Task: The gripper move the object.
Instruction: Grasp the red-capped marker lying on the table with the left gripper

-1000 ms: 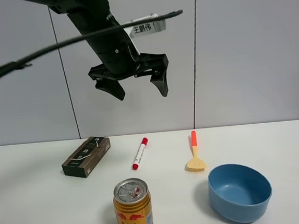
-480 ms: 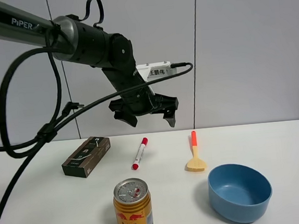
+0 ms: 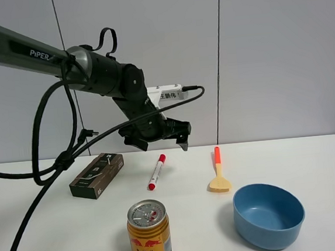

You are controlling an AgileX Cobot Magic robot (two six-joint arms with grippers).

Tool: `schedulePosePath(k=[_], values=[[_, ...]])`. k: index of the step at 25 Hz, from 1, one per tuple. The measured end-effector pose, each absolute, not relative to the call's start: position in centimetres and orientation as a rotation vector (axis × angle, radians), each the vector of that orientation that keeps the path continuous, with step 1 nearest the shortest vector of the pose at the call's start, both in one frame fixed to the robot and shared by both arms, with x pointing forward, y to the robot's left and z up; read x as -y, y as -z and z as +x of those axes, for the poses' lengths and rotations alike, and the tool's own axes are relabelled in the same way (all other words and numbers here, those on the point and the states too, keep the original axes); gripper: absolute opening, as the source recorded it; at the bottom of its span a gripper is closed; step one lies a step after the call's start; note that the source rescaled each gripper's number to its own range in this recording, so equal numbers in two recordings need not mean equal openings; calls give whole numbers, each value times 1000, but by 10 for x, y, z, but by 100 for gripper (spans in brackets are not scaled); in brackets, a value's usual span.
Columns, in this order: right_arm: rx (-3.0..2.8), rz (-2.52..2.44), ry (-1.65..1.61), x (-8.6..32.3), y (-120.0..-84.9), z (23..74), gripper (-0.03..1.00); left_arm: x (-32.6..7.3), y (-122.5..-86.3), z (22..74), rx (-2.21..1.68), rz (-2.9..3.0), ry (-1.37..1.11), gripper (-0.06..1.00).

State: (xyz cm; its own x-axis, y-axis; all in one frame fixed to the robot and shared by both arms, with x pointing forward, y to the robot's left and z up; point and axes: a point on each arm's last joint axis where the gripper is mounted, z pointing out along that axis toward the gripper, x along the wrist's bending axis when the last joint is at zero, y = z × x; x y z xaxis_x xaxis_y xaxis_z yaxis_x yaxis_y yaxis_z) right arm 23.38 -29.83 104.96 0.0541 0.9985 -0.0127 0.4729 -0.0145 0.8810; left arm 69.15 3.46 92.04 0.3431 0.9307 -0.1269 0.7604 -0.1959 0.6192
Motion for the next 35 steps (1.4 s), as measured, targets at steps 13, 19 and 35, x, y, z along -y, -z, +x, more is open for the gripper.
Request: schedulePosePath(k=[13,19,35], values=[[-1516,1588,-893,298,-1050,234,100,-48,-880,703,-1499,2061,-400,100],[-1516,1588,-893,298,-1050,234,100,-50,-873,705,-1499,2052,-404,100],[-1516,1588,-893,298,-1050,234,100,-58,-859,709,-1522,2062,-406,93]])
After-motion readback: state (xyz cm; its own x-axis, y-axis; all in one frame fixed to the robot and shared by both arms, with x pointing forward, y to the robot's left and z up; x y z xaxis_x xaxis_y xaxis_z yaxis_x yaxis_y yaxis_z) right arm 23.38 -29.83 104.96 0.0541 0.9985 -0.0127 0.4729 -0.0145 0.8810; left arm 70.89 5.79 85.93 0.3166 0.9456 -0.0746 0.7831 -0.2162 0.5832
